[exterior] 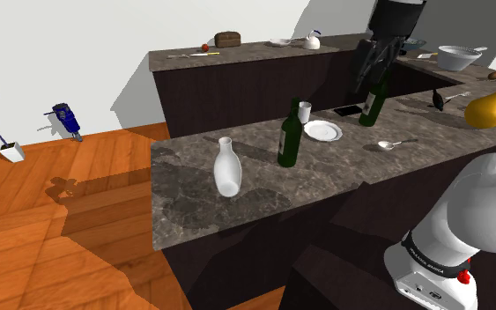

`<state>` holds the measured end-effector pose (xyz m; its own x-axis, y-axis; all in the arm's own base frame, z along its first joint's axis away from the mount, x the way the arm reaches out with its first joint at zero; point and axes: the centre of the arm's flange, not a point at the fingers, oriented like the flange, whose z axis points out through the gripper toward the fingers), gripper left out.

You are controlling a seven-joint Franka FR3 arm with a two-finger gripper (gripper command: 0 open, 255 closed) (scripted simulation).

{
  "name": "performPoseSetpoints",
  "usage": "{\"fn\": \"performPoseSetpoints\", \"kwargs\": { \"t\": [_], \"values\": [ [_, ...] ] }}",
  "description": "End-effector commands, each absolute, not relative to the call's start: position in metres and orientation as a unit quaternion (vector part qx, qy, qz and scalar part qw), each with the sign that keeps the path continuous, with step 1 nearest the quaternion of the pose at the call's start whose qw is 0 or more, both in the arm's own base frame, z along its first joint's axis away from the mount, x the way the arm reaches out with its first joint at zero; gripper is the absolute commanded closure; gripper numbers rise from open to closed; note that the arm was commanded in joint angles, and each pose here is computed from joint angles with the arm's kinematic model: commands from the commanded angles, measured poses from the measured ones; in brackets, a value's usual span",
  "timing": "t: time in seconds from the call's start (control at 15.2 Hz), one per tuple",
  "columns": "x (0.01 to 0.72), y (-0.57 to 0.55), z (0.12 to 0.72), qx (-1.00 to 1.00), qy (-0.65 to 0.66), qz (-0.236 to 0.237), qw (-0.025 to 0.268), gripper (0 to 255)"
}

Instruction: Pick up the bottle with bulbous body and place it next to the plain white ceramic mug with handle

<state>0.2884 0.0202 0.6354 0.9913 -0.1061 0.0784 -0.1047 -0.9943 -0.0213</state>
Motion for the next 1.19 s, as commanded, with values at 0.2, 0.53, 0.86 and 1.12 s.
{"fn": "performPoseSetpoints", "kwargs": {
  "t": [0.2, 0.53, 0.86, 1.12],
  "values": [
    [0.316, 0.038, 0.613, -0.998, 0.056, -0.041, 0.007, 0],
    [0.362, 0.066, 0.576, -0.997, 0.062, -0.044, 0.004, 0],
    [0.409, 0.094, 0.538, -0.997, 0.067, -0.047, 0.001, 0],
    [0.447, 0.116, 0.508, -0.996, 0.072, -0.049, -0.002, 0]
  ]
}}
